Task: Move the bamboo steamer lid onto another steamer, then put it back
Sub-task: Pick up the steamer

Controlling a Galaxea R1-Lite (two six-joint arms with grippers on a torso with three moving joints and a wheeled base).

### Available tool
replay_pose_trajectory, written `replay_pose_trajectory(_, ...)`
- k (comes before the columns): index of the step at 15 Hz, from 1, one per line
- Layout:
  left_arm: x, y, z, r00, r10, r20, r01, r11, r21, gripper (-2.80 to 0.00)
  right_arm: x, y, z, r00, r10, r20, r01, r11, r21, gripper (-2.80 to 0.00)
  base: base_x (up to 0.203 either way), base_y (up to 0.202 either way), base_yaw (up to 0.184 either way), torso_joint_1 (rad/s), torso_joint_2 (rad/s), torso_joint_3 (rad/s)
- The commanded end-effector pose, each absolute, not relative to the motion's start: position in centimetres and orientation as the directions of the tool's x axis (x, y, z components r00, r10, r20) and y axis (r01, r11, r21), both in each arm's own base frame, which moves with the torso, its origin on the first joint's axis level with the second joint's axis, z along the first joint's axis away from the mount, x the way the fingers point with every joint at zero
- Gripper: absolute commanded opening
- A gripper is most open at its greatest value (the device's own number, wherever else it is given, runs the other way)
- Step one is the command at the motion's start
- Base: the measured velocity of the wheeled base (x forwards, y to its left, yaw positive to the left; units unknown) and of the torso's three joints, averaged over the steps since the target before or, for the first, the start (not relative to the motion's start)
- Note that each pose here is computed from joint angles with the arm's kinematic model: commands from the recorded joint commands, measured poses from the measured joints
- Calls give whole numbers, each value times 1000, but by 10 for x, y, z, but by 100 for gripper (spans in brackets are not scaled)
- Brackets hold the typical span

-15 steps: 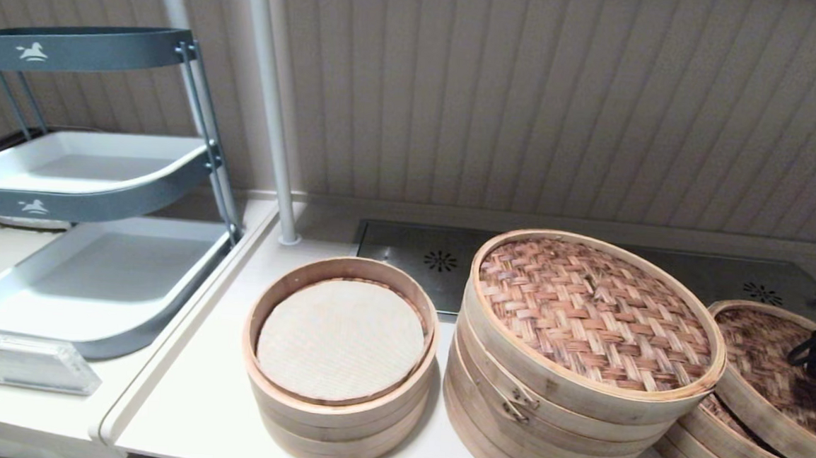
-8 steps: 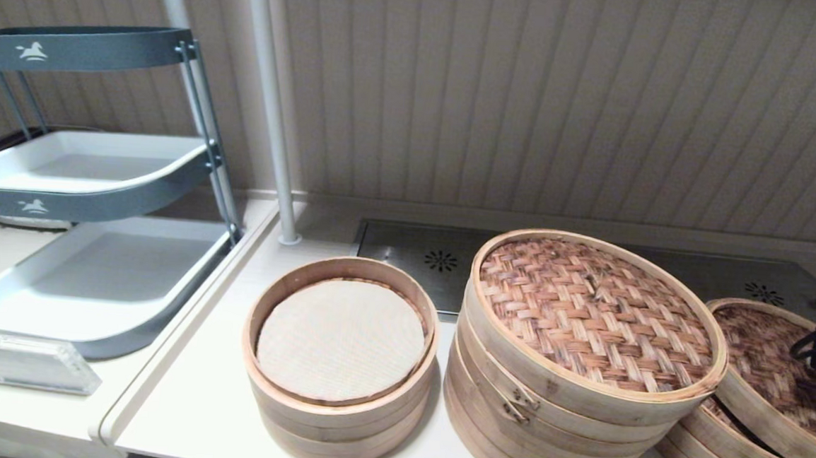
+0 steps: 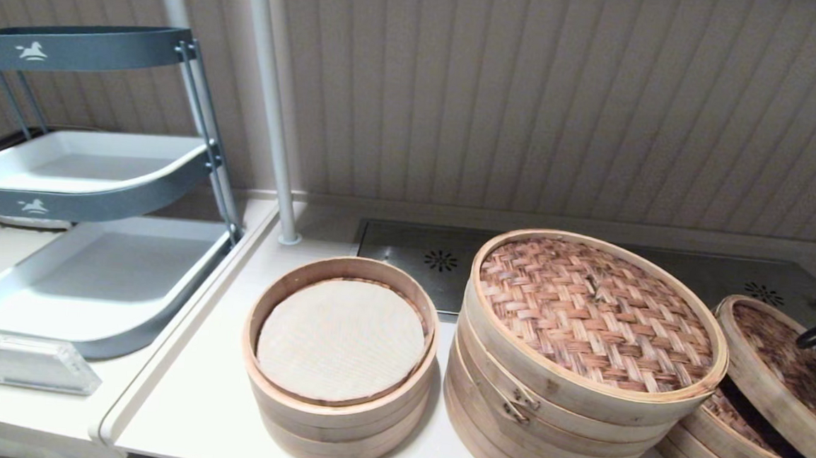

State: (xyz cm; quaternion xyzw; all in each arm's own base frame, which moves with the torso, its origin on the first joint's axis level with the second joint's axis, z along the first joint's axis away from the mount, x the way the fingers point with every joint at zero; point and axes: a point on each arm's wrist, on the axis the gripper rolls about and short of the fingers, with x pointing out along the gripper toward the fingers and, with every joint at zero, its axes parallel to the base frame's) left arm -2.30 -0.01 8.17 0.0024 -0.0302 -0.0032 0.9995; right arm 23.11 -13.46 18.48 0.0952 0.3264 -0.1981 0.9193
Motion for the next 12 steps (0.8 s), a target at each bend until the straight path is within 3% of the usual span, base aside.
replay_pose_trajectory(1,-21,0,75,999,-6,38,6,1000,5,-280,232,-132,185,712,-294,-638,415,908,46,-280,0,0,0,0,0,0)
replay_pose_trajectory(9,-21,0,75,999,-7,39,7,1000,5,-280,225,-144,183,692,-328,-643,484,872,76,-280,0,0,0,0,0,0)
replay_pose_trajectory(10,-21,0,75,999,-5,39,5,1000,5,-280,224,-144,184,693,-332,-640,502,859,99,0,0,0,0,0,0,0)
replay_pose_trajectory(12,-21,0,75,999,-6,38,6,1000,5,-280,221,-147,184,687,-344,-640,541,830,135,0,0,0,0,0,0,0)
